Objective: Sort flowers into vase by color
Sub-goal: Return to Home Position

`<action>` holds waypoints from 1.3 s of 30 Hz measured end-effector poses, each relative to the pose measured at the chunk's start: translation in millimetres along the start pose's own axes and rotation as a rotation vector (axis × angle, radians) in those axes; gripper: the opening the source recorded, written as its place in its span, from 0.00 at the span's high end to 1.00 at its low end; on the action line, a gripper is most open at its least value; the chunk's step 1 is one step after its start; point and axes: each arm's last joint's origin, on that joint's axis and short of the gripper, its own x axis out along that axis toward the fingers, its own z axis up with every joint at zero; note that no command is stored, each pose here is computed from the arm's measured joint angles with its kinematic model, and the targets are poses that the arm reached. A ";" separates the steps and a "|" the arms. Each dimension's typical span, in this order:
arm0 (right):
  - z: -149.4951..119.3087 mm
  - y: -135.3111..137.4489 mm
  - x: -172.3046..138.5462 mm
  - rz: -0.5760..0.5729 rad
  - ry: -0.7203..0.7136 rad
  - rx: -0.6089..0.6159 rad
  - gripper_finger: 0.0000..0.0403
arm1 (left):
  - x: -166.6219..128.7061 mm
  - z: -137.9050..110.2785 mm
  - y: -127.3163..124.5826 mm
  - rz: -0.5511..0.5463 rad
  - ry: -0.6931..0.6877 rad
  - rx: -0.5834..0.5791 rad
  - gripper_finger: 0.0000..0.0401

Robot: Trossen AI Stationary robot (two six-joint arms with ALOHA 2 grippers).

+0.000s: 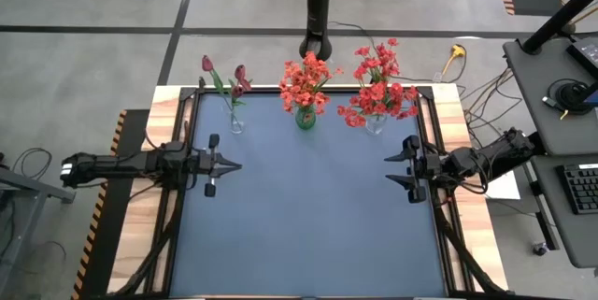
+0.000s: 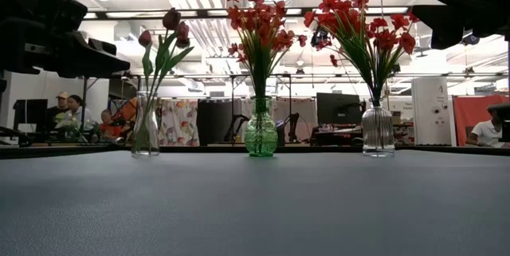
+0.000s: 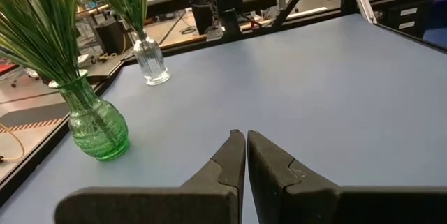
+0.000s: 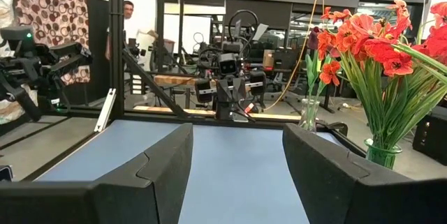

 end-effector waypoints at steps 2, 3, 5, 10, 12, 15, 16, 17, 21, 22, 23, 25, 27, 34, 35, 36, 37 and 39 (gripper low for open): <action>-0.1 0.0 0.0 0.000 0.000 0.000 0.47 | 0.3 -0.3 -0.1 -0.001 0.004 0.000 1.00; -0.1 0.0 0.0 0.000 0.000 0.000 0.47 | 0.4 -0.4 -0.1 -0.001 0.006 0.000 1.00; -0.1 0.0 0.0 0.000 0.000 0.000 0.47 | 0.6 -0.7 -0.1 -0.002 0.009 0.000 1.00; -0.2 0.0 0.0 0.000 0.001 -0.001 0.47 | 1.1 -1.2 -0.2 -0.003 0.015 -0.001 1.00; -0.2 0.0 0.0 0.000 0.001 -0.001 0.47 | 1.1 -1.3 -0.2 -0.004 0.017 -0.001 1.00; -0.2 0.0 0.0 0.000 0.001 -0.001 0.47 | 1.1 -1.3 -0.2 -0.004 0.016 -0.001 1.00; -0.2 0.0 0.0 0.000 0.001 0.000 0.47 | 1.1 -1.3 -0.2 -0.004 0.016 -0.001 1.00; -0.2 0.0 0.0 0.000 0.001 -0.001 0.47 | 1.1 -1.3 -0.2 -0.004 0.016 -0.001 1.00; -0.2 0.0 0.0 0.000 0.001 -0.001 0.47 | 1.1 -1.3 -0.2 -0.004 0.016 -0.001 1.00; -0.2 0.0 0.0 0.000 0.001 -0.001 0.47 | 1.1 -1.3 -0.2 -0.004 0.016 -0.001 1.00; -0.2 0.0 0.0 0.000 0.001 -0.001 0.47 | 1.1 -1.3 -0.2 -0.004 0.016 -0.001 1.00; -0.2 0.0 0.0 0.000 0.001 -0.001 0.47 | 1.1 -1.2 -0.2 -0.004 0.016 -0.001 1.00; -0.2 0.0 0.0 0.000 0.001 -0.001 0.47 | 1.1 -1.3 -0.2 -0.004 0.016 -0.001 1.00; -0.2 0.0 0.0 0.000 0.001 -0.001 0.47 | 1.1 -1.3 -0.2 -0.004 0.016 -0.001 1.00; -0.2 0.0 0.0 0.000 0.001 -0.001 0.47 | 1.1 -1.2 -0.2 -0.004 0.016 -0.001 1.00; -0.2 0.0 0.0 0.000 0.001 -0.001 0.47 | 1.1 -1.3 -0.2 -0.004 0.016 -0.001 1.00; -0.2 0.0 0.0 0.000 0.001 -0.001 0.47 | 1.1 -1.3 -0.2 -0.004 0.016 -0.001 1.00; -0.2 0.0 0.0 0.000 0.001 -0.001 0.47 | 1.1 -1.3 -0.2 -0.004 0.016 -0.001 1.00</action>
